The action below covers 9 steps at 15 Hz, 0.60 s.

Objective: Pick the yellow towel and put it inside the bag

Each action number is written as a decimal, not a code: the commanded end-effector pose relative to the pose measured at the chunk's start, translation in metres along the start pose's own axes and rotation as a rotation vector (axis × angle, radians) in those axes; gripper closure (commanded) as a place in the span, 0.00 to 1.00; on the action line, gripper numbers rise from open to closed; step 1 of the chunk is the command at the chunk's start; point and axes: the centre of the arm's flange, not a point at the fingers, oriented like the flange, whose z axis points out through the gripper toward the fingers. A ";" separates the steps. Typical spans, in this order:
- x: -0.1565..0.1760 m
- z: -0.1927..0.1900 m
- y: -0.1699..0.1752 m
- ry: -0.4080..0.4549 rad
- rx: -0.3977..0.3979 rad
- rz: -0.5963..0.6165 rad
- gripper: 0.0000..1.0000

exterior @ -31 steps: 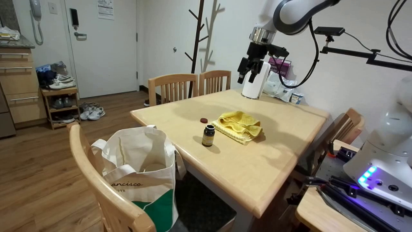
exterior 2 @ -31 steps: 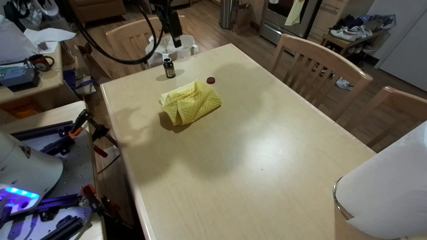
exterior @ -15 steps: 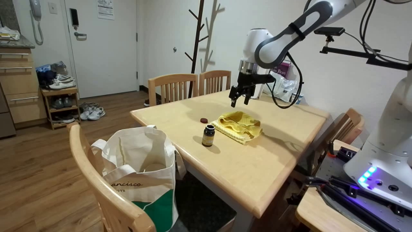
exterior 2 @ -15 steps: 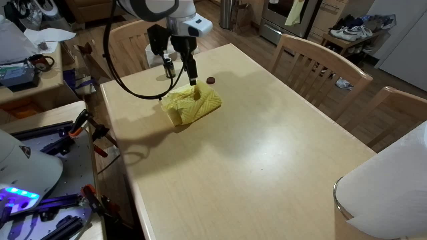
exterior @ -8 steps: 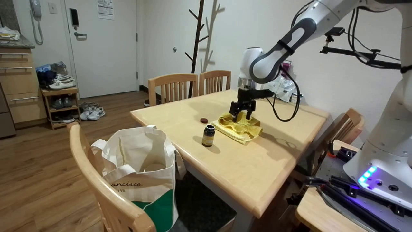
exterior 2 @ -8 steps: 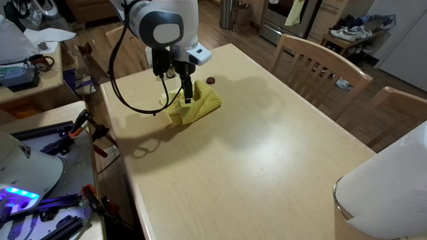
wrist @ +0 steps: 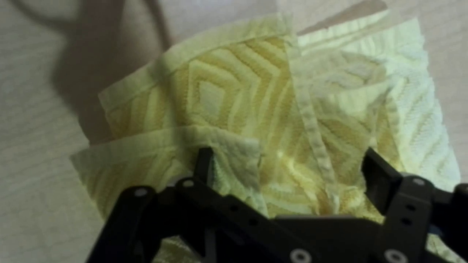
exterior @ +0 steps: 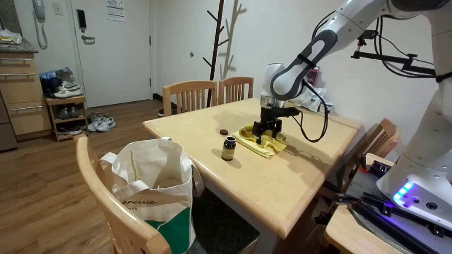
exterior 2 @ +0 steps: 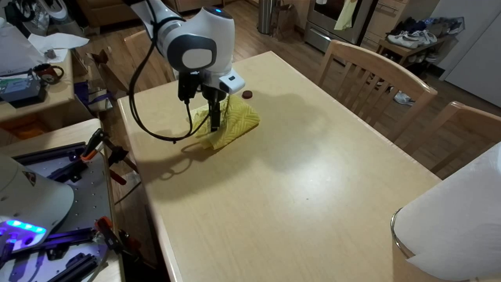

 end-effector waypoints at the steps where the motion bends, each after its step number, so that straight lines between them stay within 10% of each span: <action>1: 0.006 -0.001 -0.003 0.033 0.024 0.015 0.33; 9: 0.021 -0.059 0.011 0.143 0.039 0.048 0.87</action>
